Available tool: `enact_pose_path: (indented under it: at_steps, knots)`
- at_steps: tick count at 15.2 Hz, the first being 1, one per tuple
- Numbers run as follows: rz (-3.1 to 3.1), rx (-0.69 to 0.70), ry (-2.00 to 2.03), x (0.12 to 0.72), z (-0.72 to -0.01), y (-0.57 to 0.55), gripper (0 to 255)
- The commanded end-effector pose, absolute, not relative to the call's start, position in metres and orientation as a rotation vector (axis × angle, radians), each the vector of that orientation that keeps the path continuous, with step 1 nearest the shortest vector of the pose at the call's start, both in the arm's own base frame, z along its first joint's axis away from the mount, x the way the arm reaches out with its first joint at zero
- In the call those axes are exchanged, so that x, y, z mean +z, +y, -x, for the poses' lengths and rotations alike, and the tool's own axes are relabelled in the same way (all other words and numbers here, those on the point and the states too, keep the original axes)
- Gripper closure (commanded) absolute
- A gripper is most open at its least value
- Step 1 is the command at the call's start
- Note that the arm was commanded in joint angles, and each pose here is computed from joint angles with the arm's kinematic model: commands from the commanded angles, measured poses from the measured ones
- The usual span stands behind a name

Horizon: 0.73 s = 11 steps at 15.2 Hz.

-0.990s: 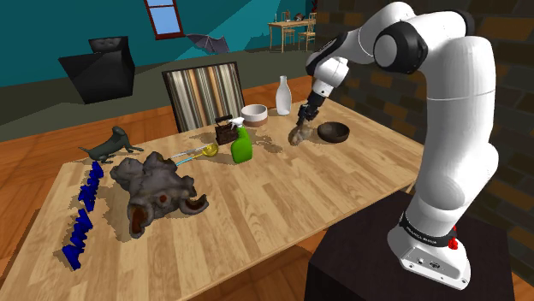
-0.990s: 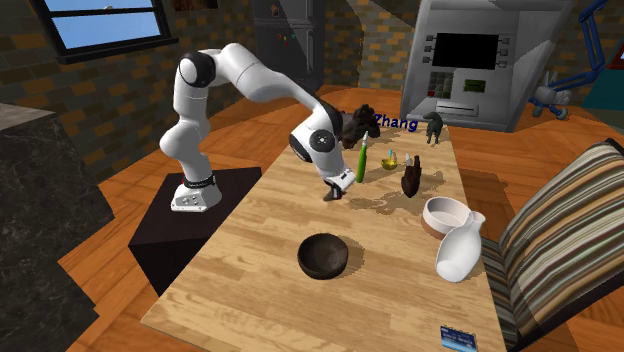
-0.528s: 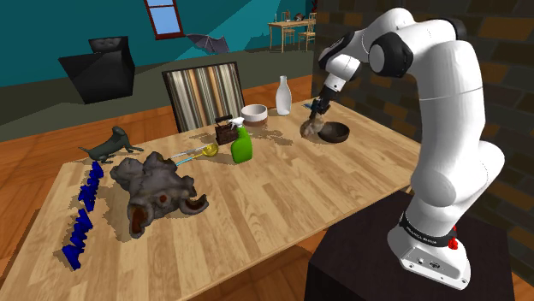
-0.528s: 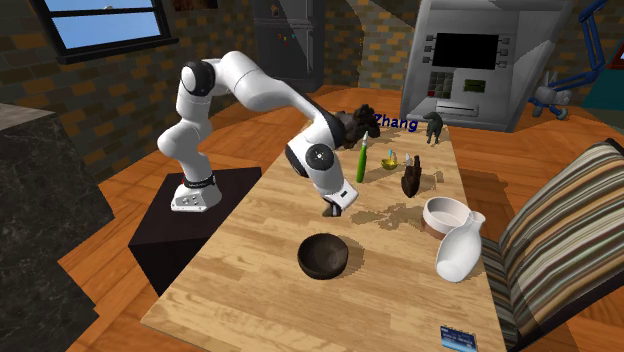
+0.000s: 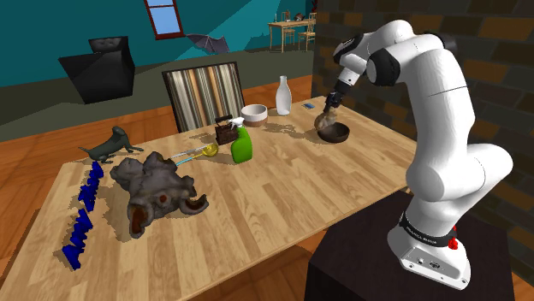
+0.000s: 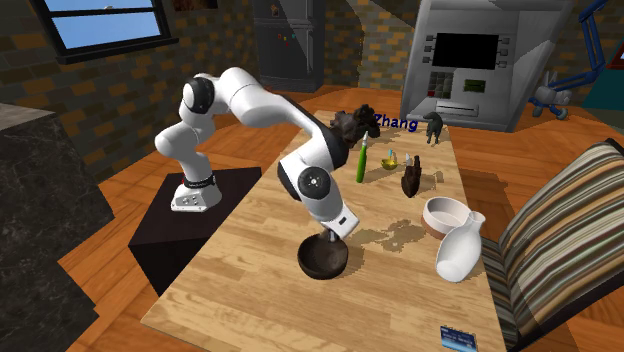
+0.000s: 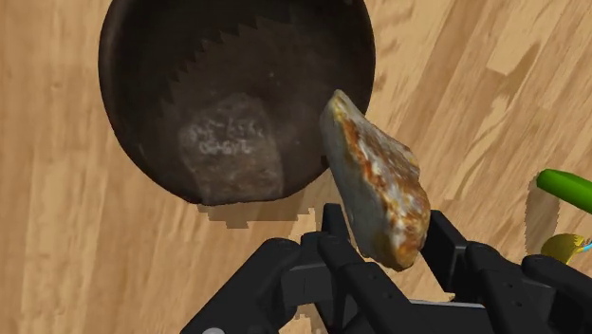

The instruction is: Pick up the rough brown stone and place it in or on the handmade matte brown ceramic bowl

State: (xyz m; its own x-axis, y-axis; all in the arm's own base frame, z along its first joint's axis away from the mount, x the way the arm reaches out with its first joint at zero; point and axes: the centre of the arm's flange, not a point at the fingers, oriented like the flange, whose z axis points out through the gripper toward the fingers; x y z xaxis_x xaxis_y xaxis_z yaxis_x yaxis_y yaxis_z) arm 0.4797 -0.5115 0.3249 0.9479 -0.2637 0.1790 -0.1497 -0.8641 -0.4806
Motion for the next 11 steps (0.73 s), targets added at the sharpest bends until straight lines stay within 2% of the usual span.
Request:
enact_pose_path:
  at_steps: [1, 11]
  knots:
    - [2.625, -0.329, 0.294, 0.327, -0.474, -0.537, 255]
    - [2.625, -0.329, 0.294, 0.28, -0.471, -0.547, 255]
